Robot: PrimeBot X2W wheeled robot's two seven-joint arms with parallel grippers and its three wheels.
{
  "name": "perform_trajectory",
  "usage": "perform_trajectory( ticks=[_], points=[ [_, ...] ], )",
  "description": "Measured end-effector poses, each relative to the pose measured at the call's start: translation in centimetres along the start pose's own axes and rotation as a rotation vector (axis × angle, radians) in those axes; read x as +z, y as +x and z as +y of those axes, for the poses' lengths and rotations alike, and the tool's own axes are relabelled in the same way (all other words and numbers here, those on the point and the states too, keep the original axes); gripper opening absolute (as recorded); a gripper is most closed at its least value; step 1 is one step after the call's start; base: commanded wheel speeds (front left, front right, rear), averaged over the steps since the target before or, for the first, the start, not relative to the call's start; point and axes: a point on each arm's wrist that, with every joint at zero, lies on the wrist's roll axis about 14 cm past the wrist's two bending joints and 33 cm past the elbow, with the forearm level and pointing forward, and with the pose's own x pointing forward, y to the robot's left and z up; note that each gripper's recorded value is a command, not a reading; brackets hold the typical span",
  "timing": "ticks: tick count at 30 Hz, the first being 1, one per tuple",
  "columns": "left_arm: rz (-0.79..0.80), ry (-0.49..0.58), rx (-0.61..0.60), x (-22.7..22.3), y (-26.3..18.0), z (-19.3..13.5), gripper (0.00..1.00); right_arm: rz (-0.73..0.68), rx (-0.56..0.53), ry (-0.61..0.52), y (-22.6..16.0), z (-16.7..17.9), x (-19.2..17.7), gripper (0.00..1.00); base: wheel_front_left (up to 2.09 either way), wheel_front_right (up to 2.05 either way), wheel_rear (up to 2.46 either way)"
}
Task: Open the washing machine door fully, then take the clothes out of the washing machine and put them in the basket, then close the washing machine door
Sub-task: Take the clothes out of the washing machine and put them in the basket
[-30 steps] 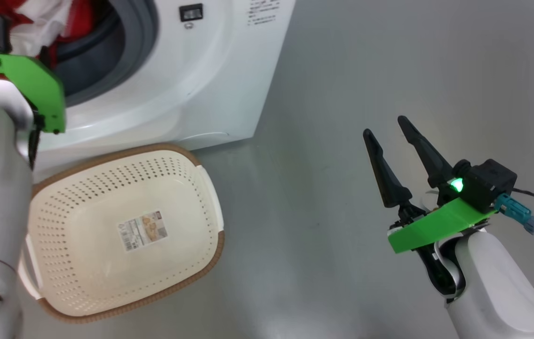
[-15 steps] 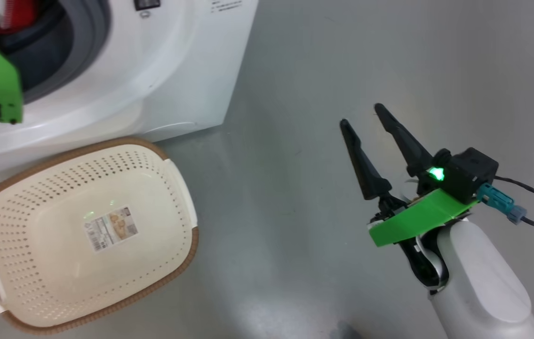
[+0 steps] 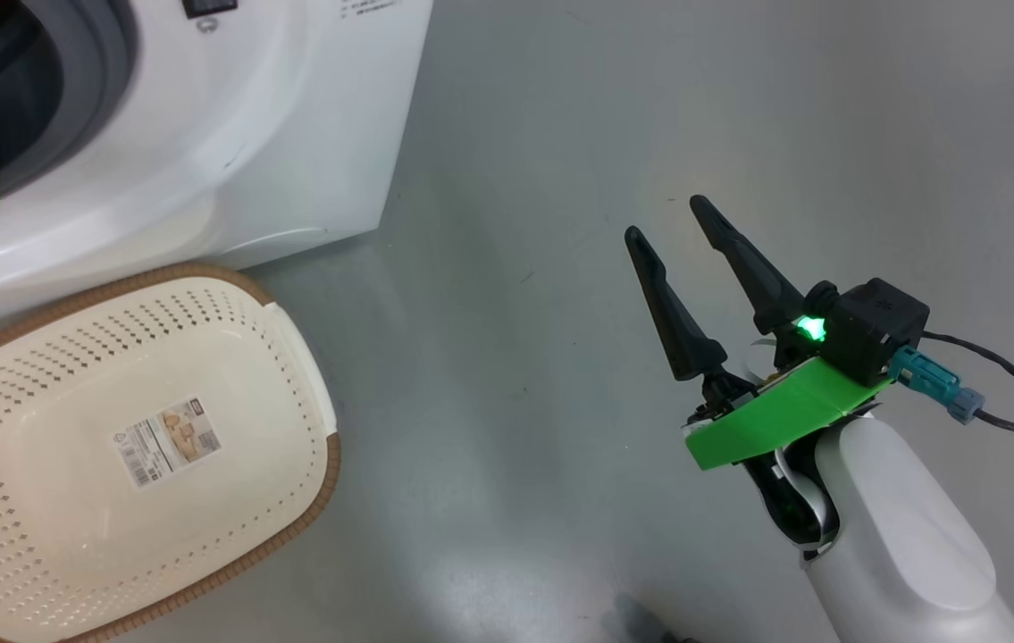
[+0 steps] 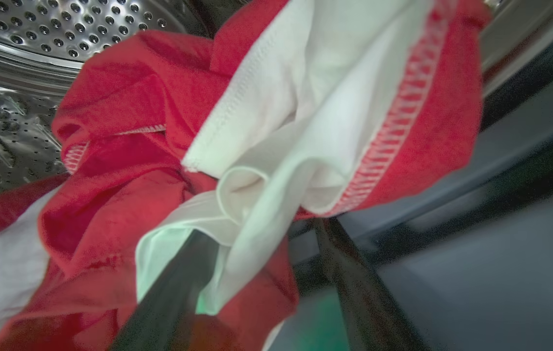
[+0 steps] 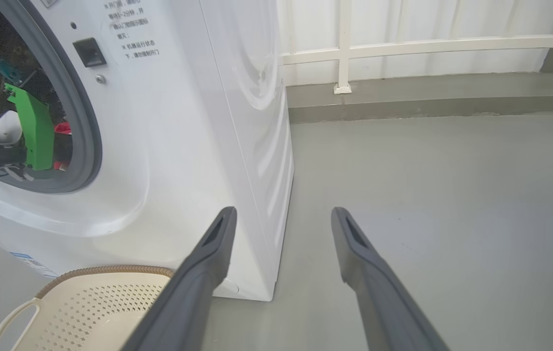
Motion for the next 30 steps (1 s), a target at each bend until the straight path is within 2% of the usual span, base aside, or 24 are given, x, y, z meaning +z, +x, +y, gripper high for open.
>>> perform_trajectory(
  ticks=[1,2,4,5,13,20,27,30],
  points=[
    [-0.004,0.001,-0.002,0.0,0.1,-0.1,0.58,0.001,-0.001,0.000,0.0,0.0,0.0,1.00,0.00,0.00,0.00],
    [-0.008,0.000,-0.005,0.0,0.1,-0.2,0.30,0.001,-0.002,0.001,0.0,0.0,-0.1,1.00,0.00,0.00,0.00],
    [-0.024,-0.006,-0.007,0.3,0.1,-0.4,0.03,0.000,-0.003,0.002,0.0,0.0,0.0,1.00,0.00,0.00,0.00],
    [-0.030,-0.006,-0.007,0.4,0.1,-0.3,0.00,-0.001,-0.003,0.003,0.0,0.0,0.0,1.00,0.00,0.00,0.00],
    [-0.094,-0.045,0.004,1.6,-0.4,0.2,0.00,-0.011,0.002,0.007,0.1,0.2,0.3,1.00,0.00,0.00,0.00],
    [-0.236,-0.197,0.027,4.1,-2.2,1.0,0.00,-0.040,0.009,0.011,0.4,0.4,1.3,1.00,0.00,0.00,0.00],
    [-0.295,-0.325,0.048,3.5,-4.7,2.0,0.00,-0.071,0.041,0.013,0.6,1.3,2.5,1.00,0.00,0.00,0.00],
    [-0.383,-0.389,0.044,5.0,-6.4,2.7,0.00,-0.081,0.051,0.012,0.5,1.6,2.9,1.00,0.00,0.00,0.00]
  ],
)
